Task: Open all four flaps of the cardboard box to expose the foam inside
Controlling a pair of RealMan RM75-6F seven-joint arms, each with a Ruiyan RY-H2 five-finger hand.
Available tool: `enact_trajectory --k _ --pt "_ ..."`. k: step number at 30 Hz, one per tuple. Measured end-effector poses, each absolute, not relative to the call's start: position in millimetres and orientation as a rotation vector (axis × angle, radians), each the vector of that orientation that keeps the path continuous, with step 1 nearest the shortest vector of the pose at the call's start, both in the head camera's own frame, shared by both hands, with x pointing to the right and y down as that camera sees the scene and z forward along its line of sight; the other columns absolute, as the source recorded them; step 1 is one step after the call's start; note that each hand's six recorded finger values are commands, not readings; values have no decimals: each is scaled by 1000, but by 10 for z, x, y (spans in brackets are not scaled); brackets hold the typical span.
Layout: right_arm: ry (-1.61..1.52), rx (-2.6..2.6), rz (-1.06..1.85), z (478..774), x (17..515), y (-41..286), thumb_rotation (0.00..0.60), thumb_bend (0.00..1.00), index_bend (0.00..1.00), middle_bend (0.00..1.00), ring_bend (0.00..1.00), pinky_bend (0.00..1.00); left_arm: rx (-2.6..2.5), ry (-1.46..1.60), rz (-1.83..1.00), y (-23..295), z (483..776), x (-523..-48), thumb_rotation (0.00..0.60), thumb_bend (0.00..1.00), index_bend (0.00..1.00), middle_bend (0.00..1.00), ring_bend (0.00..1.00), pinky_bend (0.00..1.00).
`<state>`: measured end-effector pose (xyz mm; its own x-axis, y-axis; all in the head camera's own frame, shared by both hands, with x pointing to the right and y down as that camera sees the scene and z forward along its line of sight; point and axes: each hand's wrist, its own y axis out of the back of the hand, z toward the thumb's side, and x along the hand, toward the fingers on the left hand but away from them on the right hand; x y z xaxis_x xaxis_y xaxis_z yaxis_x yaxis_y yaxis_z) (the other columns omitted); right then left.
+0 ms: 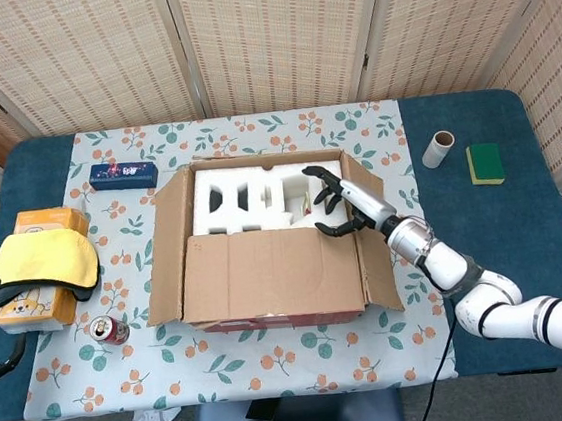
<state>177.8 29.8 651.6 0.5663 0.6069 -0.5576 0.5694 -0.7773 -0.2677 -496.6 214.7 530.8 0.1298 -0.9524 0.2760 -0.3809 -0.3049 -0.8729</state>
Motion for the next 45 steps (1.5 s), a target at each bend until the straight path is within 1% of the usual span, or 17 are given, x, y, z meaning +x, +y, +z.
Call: enact_trajectory --k 4,14,35,45 --pt "-1021 -2729 982 6467 1749 299 600 430 0 0 296 576 -1776 1294 -1154 2143 5307 -4975 600 476 0 0 0 0" --pt "-1019 -2702 936 6299 1738 288 600 430 0 0 295 578 -1778 1291 -1157 2136 5316 -4978 600 476 0 0 0 0" --pt "-964 -2696 977 6430 1735 410 600 430 0 0 298 577 -1785 1305 -1148 2155 5299 -4987 600 476 0 0 0 0" --pt "-999 -2653 951 6396 1811 338 600 430 0 0 299 555 -1784 1303 -1150 2147 5299 -4990 600 476 0 0 0 0"
